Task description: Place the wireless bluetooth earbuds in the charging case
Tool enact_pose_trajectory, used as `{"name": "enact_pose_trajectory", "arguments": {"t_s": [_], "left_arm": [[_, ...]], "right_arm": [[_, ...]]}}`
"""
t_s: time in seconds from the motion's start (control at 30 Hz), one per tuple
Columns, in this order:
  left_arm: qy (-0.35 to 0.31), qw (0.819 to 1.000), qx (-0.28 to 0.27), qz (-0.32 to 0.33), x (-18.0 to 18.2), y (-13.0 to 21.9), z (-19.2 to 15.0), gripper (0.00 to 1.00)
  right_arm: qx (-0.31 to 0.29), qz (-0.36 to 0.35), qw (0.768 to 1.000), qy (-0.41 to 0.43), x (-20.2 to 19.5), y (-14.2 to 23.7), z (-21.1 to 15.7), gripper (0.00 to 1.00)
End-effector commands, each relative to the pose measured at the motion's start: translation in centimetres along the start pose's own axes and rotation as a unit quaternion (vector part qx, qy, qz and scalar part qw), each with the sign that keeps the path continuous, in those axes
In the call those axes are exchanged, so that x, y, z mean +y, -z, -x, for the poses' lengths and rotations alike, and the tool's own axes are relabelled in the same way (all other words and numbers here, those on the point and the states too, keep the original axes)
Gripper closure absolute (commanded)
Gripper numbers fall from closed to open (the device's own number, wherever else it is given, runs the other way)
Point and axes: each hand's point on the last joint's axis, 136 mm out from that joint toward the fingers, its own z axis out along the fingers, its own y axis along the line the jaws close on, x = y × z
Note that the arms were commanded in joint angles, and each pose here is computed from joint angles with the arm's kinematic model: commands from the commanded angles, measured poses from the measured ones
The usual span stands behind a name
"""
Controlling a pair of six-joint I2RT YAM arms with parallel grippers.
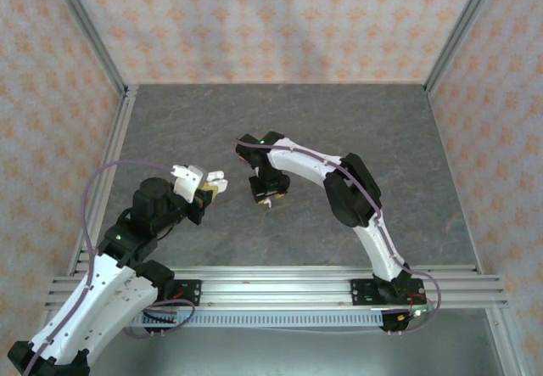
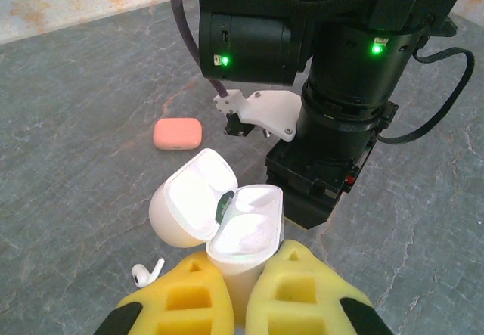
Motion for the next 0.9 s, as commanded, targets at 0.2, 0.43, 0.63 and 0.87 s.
{"name": "enact_pose_trajectory", "arguments": {"t_s": [0.2,0.43,0.63,0.87], "left_arm": [[-0.005,1.000,-0.007,0.003,0.2,-0.3,0.0,1.00],[-0.003,1.000,-0.005,0.002,0.2,-0.2,-0.1,1.00],[-0.002,1.000,-0.012,-0.002,0.0,-0.2,-0.2,1.00],[-0.012,0.998,-0.061,-0.018,-0.5,-0.2,0.9,1.00]], "right_arm": [[0.012,-0.016,1.000,0.013,0.1,-0.9,0.2,0.56],[0.023,-0.018,0.999,0.015,0.2,-1.9,-0.1,0.58],[0.024,-0.021,0.999,0.011,0.0,-2.0,-0.2,0.68],[-0.029,-0.029,0.999,-0.008,-0.8,0.8,0.1,0.80]]}}
